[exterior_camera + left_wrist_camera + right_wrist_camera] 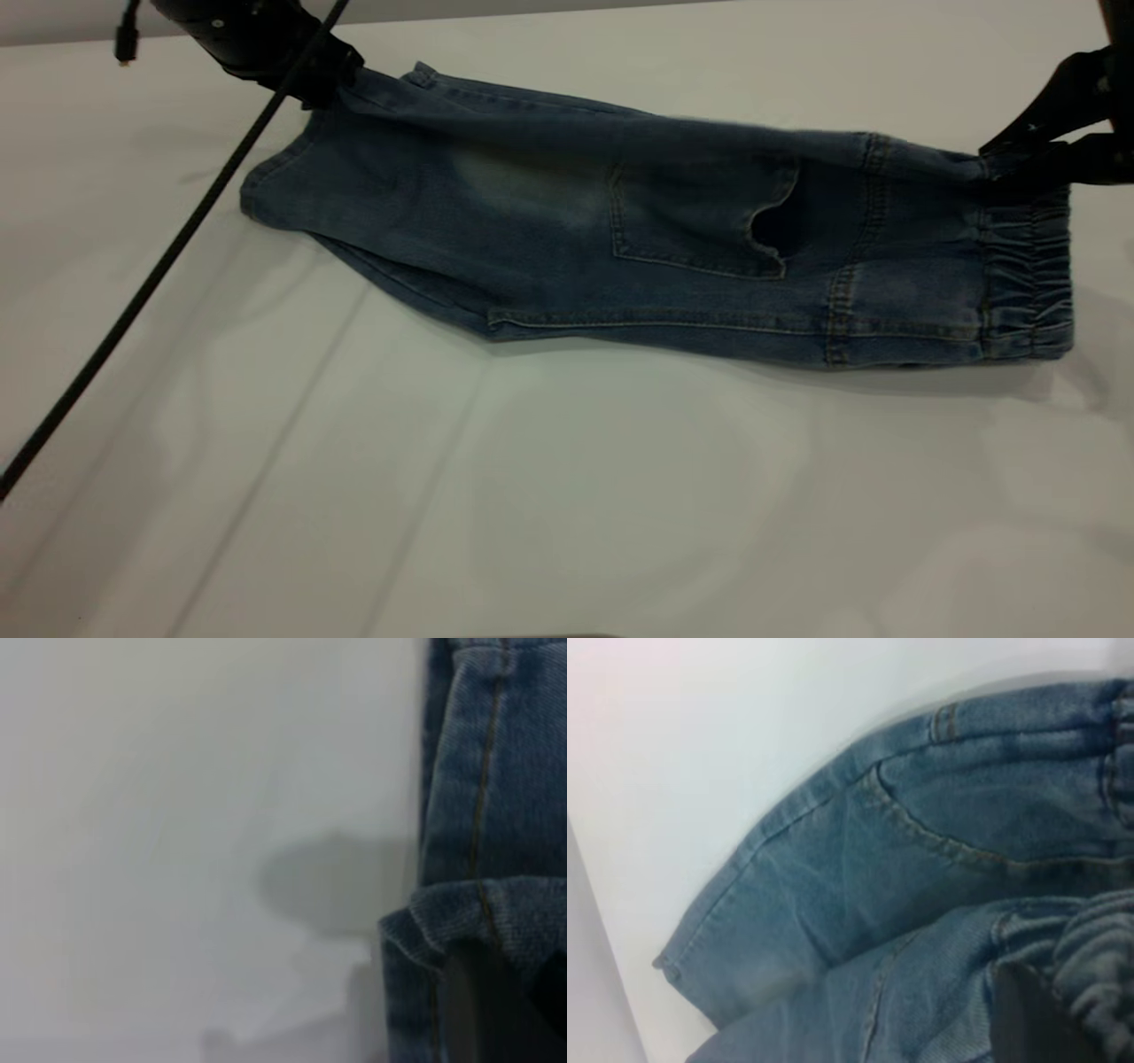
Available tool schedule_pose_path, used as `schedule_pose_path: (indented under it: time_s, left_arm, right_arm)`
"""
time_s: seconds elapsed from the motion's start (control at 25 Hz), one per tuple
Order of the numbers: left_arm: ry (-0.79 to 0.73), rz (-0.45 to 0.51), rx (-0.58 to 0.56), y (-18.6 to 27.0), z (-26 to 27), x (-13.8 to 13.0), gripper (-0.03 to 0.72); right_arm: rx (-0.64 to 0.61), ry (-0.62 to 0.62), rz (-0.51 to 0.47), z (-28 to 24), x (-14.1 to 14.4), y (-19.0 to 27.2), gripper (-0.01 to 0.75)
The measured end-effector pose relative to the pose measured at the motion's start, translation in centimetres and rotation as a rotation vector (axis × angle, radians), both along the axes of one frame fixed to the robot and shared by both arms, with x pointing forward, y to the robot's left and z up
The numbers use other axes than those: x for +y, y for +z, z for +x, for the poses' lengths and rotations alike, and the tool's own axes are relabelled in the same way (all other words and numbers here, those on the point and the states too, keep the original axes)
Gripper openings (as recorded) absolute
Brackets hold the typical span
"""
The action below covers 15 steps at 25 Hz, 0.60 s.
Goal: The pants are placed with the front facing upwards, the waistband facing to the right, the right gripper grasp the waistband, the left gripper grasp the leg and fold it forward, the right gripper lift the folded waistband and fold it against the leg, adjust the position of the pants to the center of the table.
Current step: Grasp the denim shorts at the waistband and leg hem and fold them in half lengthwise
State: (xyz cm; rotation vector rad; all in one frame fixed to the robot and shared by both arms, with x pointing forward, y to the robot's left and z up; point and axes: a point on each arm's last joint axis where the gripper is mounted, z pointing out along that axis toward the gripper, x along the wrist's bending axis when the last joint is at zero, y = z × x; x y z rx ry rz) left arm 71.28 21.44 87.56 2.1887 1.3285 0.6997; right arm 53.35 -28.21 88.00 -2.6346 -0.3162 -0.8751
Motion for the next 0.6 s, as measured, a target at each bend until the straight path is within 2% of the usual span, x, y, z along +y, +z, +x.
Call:
schedule_pose_path:
  time_s: [0.32,0.6]
  left_arm:
    - [-0.033,-0.006,-0.015,-0.3,1.2,-1.9,0.152]
    - [-0.016,-0.026,0.006,-1.3,1.2,-2.4,0.305]
  right_arm:
    - [0.025,-0.023,-0.037,0.0,-0.4,-0.5,0.079]
    - [0.062,-0.03,-0.041,-0.1,-0.5,-1.6,0.102]
